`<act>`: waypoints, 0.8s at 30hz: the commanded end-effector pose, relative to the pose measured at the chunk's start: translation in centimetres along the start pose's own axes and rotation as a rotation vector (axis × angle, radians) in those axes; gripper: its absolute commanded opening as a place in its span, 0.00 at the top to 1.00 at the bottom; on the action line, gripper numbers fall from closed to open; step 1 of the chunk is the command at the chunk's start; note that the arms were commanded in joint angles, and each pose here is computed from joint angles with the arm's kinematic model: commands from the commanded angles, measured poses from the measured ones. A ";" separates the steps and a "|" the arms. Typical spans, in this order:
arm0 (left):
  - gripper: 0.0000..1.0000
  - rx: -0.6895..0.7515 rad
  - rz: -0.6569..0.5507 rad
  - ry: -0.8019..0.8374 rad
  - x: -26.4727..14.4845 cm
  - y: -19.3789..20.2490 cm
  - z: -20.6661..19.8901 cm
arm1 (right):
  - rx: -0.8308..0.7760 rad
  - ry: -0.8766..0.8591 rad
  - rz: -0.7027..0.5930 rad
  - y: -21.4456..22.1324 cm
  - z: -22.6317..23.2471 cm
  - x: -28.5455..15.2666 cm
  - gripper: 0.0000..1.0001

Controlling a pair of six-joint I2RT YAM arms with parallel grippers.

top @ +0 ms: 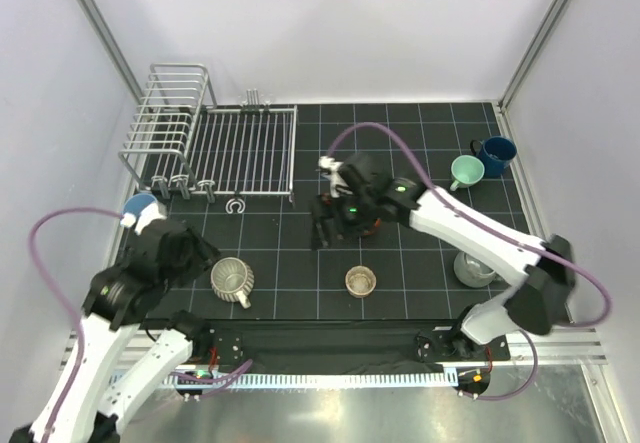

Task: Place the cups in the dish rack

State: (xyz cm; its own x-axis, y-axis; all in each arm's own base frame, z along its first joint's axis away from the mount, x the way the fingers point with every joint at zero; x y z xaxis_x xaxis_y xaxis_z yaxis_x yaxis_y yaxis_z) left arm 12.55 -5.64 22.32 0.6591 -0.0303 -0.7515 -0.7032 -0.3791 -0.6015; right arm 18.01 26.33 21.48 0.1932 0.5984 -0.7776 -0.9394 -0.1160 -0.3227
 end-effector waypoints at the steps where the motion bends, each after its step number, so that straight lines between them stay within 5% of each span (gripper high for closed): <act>1: 0.46 -0.082 -0.081 -0.013 -2.1 -0.5 1.3 | -0.086 0.024 -0.108 -3.3 5.1 2.2 0.08; 10: 0.46 -0.185 -0.168 0.102 -4.1 0.0 1.9 | -0.230 0.103 -0.083 -3.1 12.3 9.2 0.14; 24: 0.46 -0.227 -0.179 0.184 -5.8 0.5 1.9 | -0.242 0.142 0.025 0.2 14.2 16.0 0.28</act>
State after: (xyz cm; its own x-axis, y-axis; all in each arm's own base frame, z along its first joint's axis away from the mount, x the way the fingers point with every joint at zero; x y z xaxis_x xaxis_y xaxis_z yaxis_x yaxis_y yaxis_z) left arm 8.05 -3.65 25.05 0.8076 -0.0800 -0.5843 -0.5175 -0.5714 -0.6369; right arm 16.88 45.82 16.15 0.2087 0.4557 -0.8653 -0.8476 -0.3571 -0.3925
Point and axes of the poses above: each gripper's point midway between its finger pads, its own x axis out along the fingers, its own z axis along the line the jaws close on, y = z × x, the point moved 4 cm from there along -x, back along the fingers, and after that the axes turned 12 degrees about x, right-handed, at the moved point
